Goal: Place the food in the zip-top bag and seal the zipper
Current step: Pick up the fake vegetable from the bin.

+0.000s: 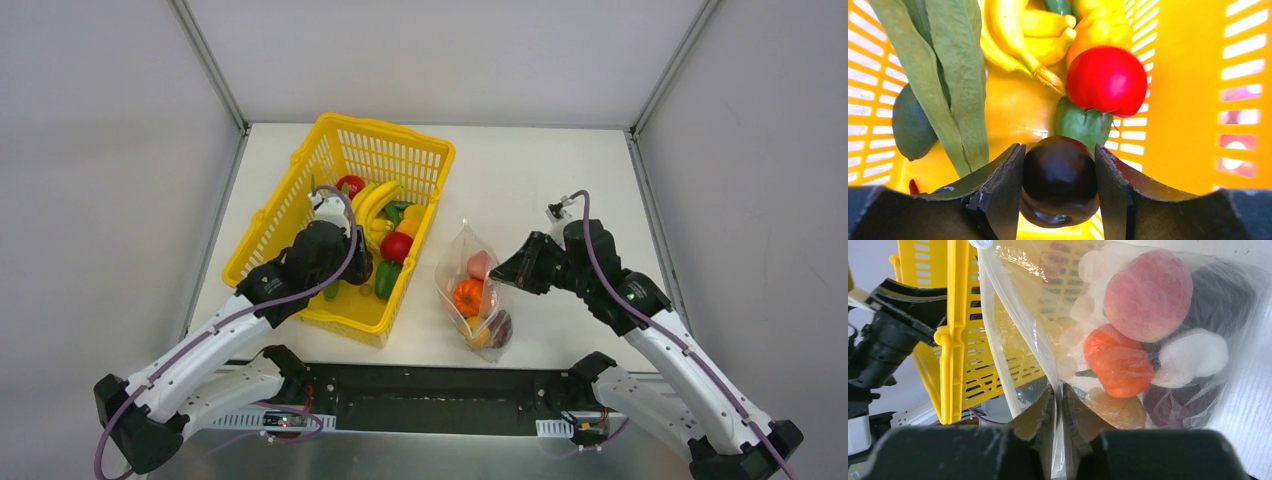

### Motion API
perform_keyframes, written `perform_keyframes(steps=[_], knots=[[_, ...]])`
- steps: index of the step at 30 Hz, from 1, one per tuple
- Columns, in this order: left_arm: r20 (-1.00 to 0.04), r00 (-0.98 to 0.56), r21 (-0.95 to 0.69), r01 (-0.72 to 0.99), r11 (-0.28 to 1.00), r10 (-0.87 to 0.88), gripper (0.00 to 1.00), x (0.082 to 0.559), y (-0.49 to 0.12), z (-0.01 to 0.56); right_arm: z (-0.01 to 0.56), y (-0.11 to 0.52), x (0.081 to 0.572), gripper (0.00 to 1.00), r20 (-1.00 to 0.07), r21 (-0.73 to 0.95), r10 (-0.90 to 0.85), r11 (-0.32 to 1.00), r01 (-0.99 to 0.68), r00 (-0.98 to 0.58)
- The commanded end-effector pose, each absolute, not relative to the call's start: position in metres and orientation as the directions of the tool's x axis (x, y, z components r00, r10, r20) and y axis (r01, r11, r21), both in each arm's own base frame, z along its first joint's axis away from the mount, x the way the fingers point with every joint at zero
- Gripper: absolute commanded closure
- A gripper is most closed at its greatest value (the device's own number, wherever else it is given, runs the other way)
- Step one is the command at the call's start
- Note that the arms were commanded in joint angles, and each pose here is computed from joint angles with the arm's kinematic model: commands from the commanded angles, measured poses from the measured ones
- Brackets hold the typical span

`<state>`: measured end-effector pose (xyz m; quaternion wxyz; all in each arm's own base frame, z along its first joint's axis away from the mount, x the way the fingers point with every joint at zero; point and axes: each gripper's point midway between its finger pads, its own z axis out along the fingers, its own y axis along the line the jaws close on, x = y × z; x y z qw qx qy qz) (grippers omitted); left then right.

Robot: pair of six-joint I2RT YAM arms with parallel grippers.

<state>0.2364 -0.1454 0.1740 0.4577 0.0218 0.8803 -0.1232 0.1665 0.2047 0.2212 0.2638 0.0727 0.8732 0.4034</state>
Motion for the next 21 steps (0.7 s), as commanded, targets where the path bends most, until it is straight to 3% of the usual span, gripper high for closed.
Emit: perform_keyframes(steps=[1, 21], knots=[[-0.843, -0.533, -0.216, 0.207, 0.954, -0.075, 0.68, 0.229, -0.143, 0.217, 0.233, 0.207, 0.167, 0.88, -0.42, 0.762, 0.35, 0.637, -0.116, -0.837], [-0.87, -0.451, -0.385, 0.37, 0.846, -0.198, 0.68, 0.207, -0.164, 0.307, 0.241, 0.209, 0.165, 0.88, -0.415, 0.78, 0.359, 0.614, -0.124, -0.836]])
